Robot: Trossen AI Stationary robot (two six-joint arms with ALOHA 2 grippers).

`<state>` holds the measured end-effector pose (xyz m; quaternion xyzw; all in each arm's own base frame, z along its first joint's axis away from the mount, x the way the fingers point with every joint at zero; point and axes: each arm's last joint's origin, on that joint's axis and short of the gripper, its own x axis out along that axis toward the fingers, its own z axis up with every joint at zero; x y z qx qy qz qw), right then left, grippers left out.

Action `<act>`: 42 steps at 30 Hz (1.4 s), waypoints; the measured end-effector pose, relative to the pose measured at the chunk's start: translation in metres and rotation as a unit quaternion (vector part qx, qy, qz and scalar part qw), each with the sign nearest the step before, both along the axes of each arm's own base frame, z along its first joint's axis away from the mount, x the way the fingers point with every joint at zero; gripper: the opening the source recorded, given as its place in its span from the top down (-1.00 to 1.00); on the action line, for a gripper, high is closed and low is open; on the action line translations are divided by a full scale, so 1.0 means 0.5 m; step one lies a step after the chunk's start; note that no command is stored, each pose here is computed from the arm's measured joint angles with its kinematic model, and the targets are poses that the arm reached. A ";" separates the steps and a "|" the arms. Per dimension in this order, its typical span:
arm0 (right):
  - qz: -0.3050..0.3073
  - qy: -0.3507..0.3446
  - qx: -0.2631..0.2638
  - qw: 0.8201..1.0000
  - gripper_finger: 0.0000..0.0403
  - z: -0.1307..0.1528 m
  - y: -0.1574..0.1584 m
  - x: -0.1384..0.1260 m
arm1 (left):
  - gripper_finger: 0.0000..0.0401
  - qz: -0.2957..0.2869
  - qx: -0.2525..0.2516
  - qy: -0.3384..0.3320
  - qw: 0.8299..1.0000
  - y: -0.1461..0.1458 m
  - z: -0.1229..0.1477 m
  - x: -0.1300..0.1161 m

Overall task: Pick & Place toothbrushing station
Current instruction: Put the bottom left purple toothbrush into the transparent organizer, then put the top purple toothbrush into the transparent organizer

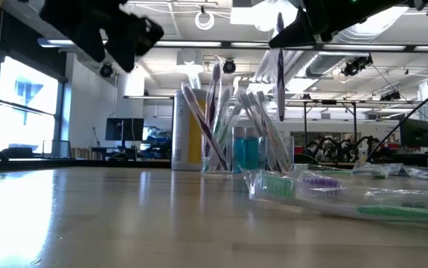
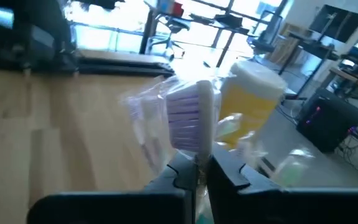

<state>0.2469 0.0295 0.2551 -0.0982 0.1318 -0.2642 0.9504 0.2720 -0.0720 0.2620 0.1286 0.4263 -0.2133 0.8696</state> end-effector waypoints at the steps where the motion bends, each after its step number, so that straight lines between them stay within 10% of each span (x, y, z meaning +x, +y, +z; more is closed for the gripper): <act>1: -0.002 -0.007 0.003 1.000 0.95 0.004 -0.008 -0.004 | 0.21 0.000 -0.013 -0.009 1.000 0.007 -0.013 0.000; 29: -0.062 -0.003 0.106 0.992 0.93 -0.151 -0.179 0.029 | 0.21 0.059 -0.131 -0.241 0.960 0.073 -0.202 -0.059; 42: -0.044 -0.048 0.161 0.985 0.30 -0.113 -0.157 0.011 | 0.21 0.105 -0.183 -0.211 0.955 0.074 -0.212 -0.063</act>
